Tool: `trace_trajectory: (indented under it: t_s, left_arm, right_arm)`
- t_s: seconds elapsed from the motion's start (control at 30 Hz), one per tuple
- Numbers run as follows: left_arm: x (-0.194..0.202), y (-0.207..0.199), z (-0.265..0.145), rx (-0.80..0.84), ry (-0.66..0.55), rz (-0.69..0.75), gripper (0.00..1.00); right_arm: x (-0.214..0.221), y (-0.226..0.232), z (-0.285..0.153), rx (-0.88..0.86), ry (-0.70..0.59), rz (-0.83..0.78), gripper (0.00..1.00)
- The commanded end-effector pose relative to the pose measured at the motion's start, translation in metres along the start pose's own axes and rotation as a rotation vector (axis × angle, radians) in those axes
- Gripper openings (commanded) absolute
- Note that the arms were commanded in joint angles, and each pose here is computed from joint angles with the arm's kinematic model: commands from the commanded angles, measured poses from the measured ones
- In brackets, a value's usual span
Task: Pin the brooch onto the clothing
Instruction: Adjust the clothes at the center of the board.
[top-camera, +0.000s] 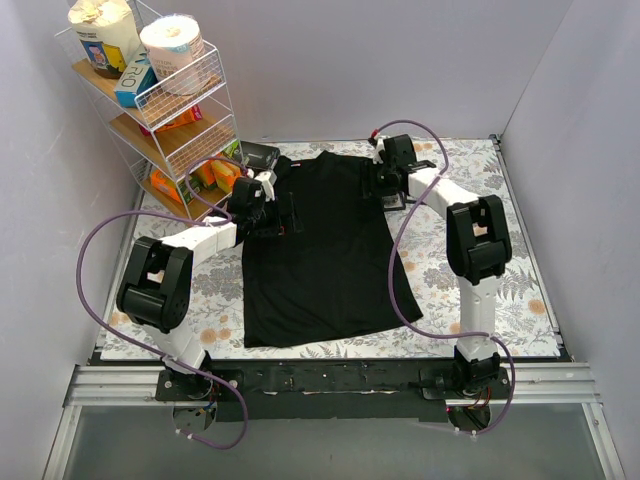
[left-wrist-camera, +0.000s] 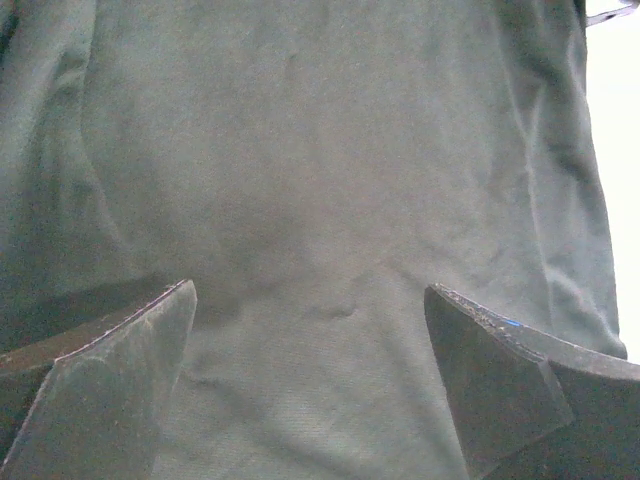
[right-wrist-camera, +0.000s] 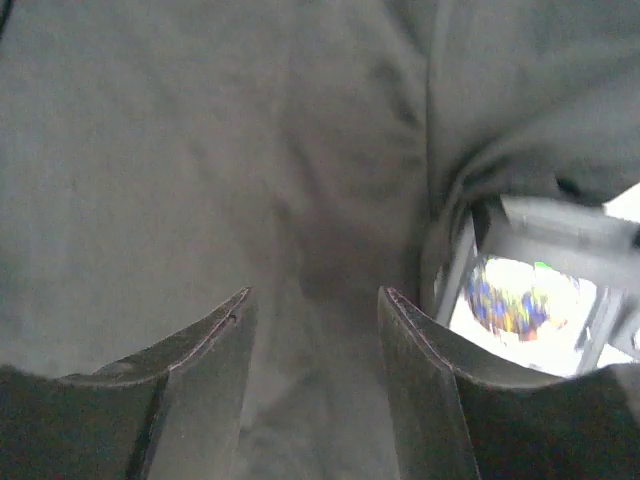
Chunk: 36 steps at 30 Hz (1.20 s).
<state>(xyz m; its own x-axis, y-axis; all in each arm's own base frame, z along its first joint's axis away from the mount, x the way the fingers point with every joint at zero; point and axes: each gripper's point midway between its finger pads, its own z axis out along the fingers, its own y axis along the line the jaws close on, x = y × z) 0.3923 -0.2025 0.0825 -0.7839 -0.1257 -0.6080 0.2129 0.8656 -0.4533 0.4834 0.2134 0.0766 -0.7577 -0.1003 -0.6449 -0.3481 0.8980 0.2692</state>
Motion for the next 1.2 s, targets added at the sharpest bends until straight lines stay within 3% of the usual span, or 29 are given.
trace_trajectory:
  t_s: [0.0, 0.4, 0.73, 1.17]
  left_arm:
    - [-0.019, 0.004, -0.011, -0.017, -0.118, 0.054, 0.98]
    - [-0.038, -0.003, -0.024, -0.019, -0.178, 0.089, 0.98]
    - [-0.049, -0.008, -0.041, -0.024, -0.228, 0.110, 0.98]
    - [-0.054, -0.010, -0.050, -0.027, -0.254, 0.127, 0.98]
  right_arm:
    - [-0.027, 0.009, 0.025, -0.049, -0.035, -0.015, 0.59]
    - [0.014, -0.032, 0.067, 0.131, 0.092, 0.140, 0.59]
    - [0.034, -0.076, 0.053, 0.270, 0.114, 0.240, 0.59]
    - [0.045, -0.122, 0.038, 0.390, 0.145, 0.244, 0.59]
